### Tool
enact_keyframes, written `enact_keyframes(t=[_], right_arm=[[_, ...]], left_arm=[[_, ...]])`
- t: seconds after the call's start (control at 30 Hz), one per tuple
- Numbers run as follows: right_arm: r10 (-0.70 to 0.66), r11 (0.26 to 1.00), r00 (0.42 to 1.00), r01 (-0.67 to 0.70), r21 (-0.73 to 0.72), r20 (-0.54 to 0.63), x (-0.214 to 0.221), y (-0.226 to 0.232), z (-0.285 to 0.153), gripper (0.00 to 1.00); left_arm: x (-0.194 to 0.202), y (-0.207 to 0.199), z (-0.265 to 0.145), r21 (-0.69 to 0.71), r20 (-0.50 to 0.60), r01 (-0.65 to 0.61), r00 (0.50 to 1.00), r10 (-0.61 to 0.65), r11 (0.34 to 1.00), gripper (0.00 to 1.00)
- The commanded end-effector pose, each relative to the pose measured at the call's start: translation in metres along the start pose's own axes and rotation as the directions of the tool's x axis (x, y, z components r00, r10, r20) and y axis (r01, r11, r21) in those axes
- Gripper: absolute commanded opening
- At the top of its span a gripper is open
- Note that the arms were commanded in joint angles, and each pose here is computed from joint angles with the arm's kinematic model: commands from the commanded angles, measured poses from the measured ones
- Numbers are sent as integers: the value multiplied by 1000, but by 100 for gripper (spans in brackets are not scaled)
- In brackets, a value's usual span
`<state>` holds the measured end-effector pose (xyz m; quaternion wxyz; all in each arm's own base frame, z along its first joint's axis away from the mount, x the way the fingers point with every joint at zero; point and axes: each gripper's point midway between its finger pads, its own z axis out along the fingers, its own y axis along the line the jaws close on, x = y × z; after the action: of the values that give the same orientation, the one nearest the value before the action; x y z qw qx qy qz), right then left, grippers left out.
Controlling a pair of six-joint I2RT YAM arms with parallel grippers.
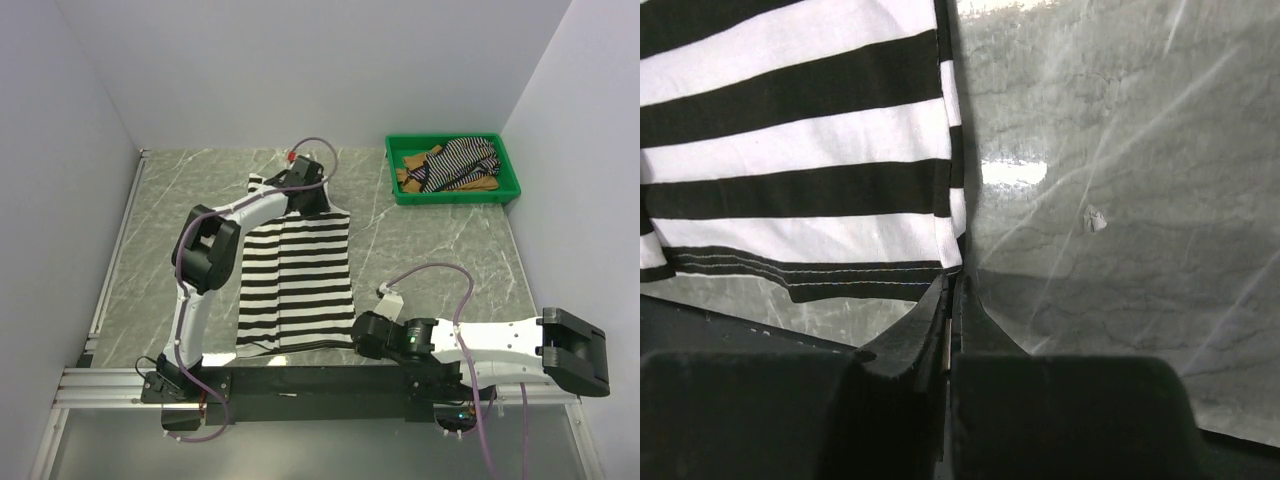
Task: Fold and stack the tank tops
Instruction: Fold the tank top
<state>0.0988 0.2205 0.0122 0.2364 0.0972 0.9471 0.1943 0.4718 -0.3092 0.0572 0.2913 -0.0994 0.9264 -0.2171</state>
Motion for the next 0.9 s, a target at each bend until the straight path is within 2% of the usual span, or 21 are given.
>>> enact_keyframes(t=[0.0, 0.1, 0.27, 0.3, 0.53, 0.87], right_arm=[[51, 999, 997, -51, 7, 58, -9, 4, -4, 0], [62, 998, 996, -61, -6, 65, -10, 5, -4, 0], [67, 998, 995, -65, -27, 77, -12, 7, -5, 0], [65, 997, 995, -63, -32, 76, -12, 7, -6, 0], [60, 997, 995, -56, -51, 80, -13, 10, -7, 0], [49, 998, 996, -45, -47, 74, -12, 11, -6, 0]], left_arm=[[-3, -42, -10, 13, 67, -62, 996, 61, 998, 43], [3, -62, -8, -11, 108, -102, 989, 103, 995, 48], [18, -71, 8, -77, 166, -160, 971, 171, 984, 53], [11, -70, 9, -111, 207, -160, 962, 180, 981, 52], [4, -56, 24, -294, 304, -200, 908, 290, 935, 49], [4, -74, 27, -280, 329, -262, 878, 349, 923, 43]])
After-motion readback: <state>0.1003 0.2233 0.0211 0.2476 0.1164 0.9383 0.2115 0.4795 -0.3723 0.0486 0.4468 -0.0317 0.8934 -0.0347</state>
